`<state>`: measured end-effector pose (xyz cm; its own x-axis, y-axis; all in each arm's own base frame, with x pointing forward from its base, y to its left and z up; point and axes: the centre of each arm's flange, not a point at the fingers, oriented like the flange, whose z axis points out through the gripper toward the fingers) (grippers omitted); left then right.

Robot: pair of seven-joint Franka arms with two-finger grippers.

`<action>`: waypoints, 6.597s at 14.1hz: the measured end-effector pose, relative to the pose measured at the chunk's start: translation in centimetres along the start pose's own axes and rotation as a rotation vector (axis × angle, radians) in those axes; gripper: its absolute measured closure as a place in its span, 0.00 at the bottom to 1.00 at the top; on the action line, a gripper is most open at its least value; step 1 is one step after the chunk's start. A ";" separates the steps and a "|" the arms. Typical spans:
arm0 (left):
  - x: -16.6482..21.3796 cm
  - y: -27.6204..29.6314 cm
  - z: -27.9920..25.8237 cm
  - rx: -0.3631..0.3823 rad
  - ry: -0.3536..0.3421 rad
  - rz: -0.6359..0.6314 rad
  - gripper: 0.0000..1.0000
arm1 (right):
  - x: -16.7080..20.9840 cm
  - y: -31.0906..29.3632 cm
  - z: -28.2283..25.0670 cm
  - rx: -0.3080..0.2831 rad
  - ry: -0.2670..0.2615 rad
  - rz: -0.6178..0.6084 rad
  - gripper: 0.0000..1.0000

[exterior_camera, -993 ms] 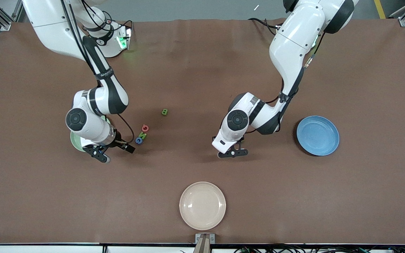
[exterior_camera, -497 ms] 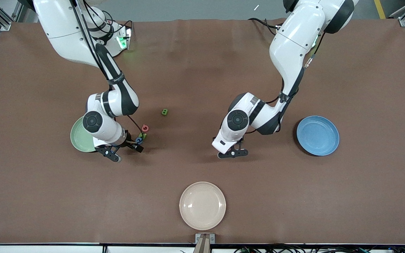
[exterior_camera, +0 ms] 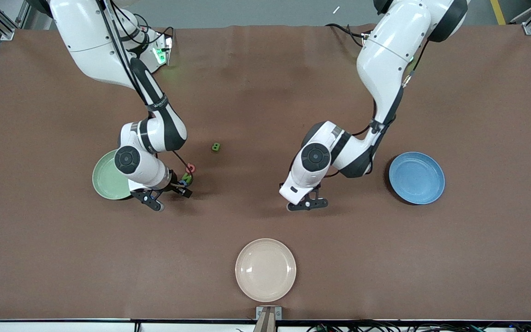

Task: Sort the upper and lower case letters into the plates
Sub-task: 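Grasp the blue x with the left gripper while the right gripper grasps the G, then drop the x in the blue plate while the right gripper drops G in green, then grasp a green letter with the left gripper while the right gripper grasps green N, then drop the N in the green plate while the left gripper drops its letter in blue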

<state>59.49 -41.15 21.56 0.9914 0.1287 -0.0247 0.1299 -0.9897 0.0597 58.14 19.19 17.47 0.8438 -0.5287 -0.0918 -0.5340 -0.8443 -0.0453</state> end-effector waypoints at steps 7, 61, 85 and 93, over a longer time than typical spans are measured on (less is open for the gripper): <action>3.6 -10.5 -7.7 0.063 -0.046 0.077 0.73 | 0.0 0.2 0.1 -0.012 -0.013 0.006 0.38; -0.1 -13.6 -1.7 0.051 -0.003 -0.343 0.00 | -0.7 0.2 -2.8 -0.098 -0.153 0.087 0.00; -2.8 -6.6 3.6 0.025 -0.028 -0.504 0.36 | -3.2 0.4 0.0 -0.032 -0.038 0.093 0.67; -2.9 -6.5 3.8 0.026 -0.029 -0.501 0.58 | 7.3 10.7 -8.9 -0.027 -0.163 -0.013 0.67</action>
<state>55.72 -35.36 17.49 0.8061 0.5874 -0.0721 0.5894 -0.8078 0.0089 59.11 5.53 25.12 0.8298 -0.4980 -0.2517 -0.5191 -0.8545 -0.0206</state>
